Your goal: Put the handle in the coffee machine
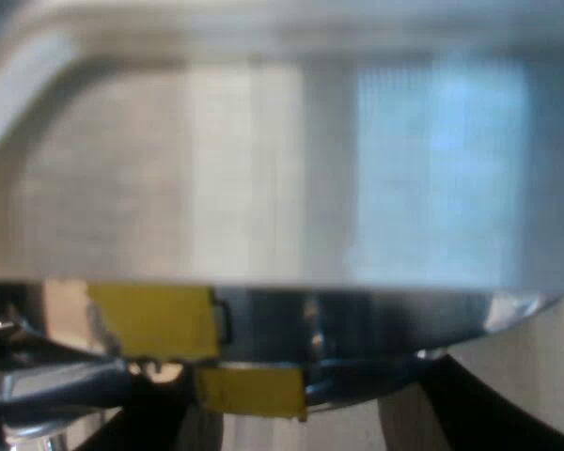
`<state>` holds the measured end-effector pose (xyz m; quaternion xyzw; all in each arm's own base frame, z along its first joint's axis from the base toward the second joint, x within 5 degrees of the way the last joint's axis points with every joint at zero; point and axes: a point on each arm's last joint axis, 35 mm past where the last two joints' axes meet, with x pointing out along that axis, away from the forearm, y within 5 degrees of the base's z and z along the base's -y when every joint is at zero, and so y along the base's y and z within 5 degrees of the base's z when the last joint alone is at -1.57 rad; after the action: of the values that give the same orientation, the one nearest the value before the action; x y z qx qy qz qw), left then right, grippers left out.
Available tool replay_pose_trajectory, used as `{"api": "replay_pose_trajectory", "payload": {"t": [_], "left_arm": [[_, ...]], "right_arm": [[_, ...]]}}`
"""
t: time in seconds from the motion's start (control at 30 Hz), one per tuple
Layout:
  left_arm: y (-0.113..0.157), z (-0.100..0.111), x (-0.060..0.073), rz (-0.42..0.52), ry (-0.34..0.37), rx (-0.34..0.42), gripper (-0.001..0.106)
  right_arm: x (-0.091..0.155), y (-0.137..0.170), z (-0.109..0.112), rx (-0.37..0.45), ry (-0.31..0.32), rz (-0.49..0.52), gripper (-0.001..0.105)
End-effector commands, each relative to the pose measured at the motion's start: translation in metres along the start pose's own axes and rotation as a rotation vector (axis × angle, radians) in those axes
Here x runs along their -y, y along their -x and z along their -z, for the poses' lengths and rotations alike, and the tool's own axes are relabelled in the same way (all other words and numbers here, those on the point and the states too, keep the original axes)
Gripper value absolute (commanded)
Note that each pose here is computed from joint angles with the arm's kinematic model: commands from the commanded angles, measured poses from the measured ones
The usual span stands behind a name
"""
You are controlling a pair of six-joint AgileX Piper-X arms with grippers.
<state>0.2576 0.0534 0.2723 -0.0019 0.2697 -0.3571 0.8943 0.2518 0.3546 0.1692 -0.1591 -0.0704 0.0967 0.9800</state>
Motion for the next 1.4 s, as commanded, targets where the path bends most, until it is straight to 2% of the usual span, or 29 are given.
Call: {"api": "replay_pose_trajectory", "payload": {"t": [0.03,0.3,0.43,0.6,0.7,0.9,1.07,1.4], "left_arm": [[0.001,0.001,0.004,0.018,0.006,-0.019,0.0],[0.002,0.015,0.016,0.097,0.001,-0.101,0.0],[0.004,0.014,0.019,0.145,0.008,-0.085,0.0],[0.007,0.009,0.021,0.149,0.004,-0.076,0.0],[0.008,0.011,0.025,0.181,0.033,-0.082,0.0],[0.011,0.018,0.035,0.246,0.043,-0.107,0.0],[0.01,0.019,0.039,0.283,0.054,-0.109,0.0],[-0.014,0.013,0.066,0.417,-0.009,-0.178,0.0]], "right_arm": [[0.011,-0.001,-0.043,0.155,-0.144,0.029,0.04],[0.011,-0.001,-0.043,0.155,-0.144,0.029,0.04],[0.011,-0.001,-0.043,0.155,-0.144,0.029,0.04],[0.011,-0.001,-0.043,0.155,-0.144,0.029,0.04],[0.011,-0.001,-0.043,0.155,-0.144,0.029,0.04],[0.011,-0.001,-0.043,0.155,-0.144,0.029,0.04],[0.011,-0.001,-0.043,0.156,-0.12,0.029,0.04],[0.01,0.0,-0.041,0.149,-0.113,0.025,0.04]]}}
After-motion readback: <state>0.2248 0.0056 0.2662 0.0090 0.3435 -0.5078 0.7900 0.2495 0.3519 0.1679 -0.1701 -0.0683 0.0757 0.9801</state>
